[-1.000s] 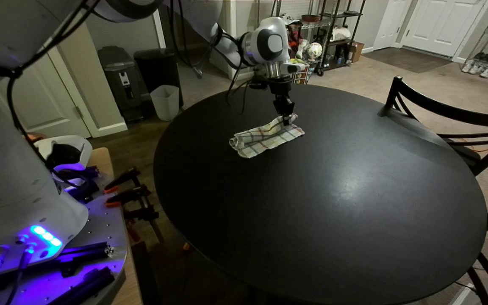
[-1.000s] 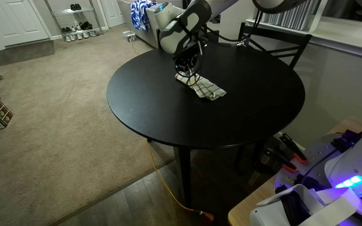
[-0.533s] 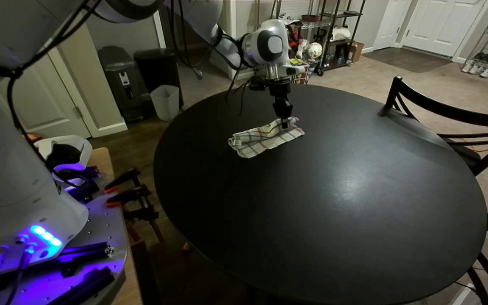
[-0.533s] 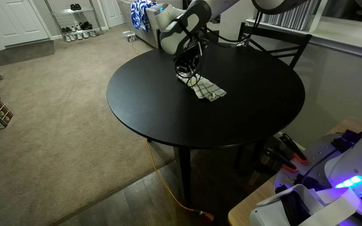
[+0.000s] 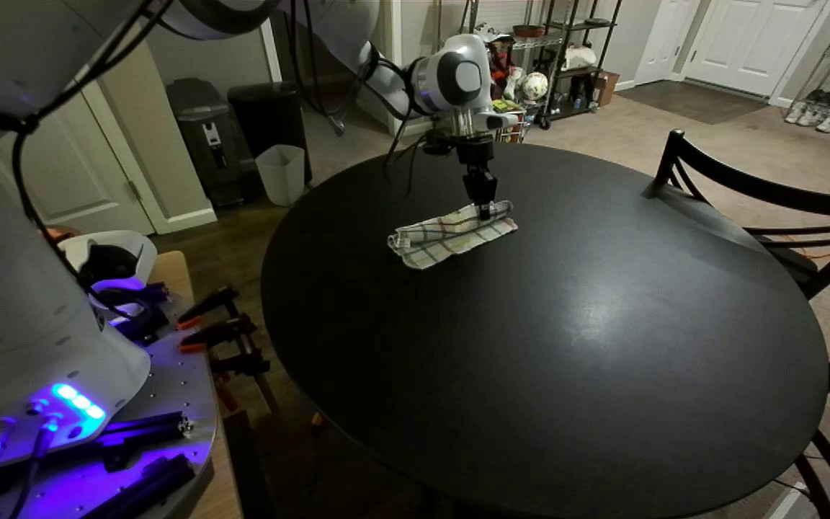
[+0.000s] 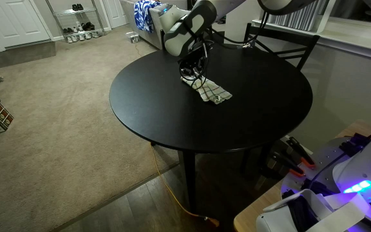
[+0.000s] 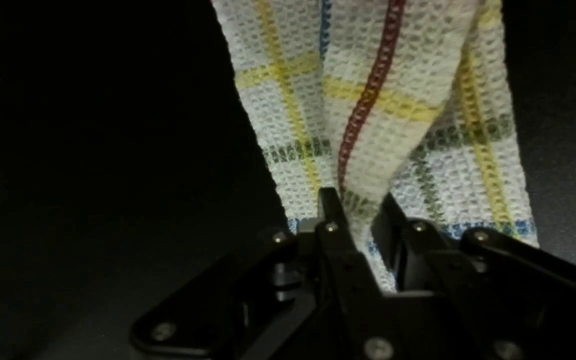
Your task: Fold the towel on the table
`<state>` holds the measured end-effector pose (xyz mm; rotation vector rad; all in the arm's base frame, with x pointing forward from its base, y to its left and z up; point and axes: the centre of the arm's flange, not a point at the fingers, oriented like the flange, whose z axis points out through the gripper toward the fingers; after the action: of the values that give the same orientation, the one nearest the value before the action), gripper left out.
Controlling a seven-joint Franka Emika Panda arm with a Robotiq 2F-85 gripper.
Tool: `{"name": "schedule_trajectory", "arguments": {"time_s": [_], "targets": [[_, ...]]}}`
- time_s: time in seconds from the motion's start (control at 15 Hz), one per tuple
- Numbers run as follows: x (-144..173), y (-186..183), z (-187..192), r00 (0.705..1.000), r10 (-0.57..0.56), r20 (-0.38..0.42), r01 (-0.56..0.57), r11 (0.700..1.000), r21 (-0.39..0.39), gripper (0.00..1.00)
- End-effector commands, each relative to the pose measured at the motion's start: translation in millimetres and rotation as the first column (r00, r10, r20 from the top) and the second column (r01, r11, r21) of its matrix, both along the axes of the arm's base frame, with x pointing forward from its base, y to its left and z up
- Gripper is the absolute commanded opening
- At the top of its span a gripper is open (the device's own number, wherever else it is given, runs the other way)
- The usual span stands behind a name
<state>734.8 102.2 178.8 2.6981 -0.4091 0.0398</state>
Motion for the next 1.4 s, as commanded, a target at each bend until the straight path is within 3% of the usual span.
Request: {"name": "schedule_trajectory", "arguments": {"time_s": [0.0,0.47,1.0,1.33], "targets": [[-3,-1,0,0.999,-0.037,0.008,0.037,0.999,-0.009,0.53],[-9,2,3,0.995,-0.088,0.05,0.09,0.995,-0.033,0.98],[-41,24,-3,0.972,-0.234,-0.024,0.234,0.972,-0.018,1.0],[-61,27,3,0.969,-0.249,-0.002,0.249,0.969,0.004,1.0]]}}
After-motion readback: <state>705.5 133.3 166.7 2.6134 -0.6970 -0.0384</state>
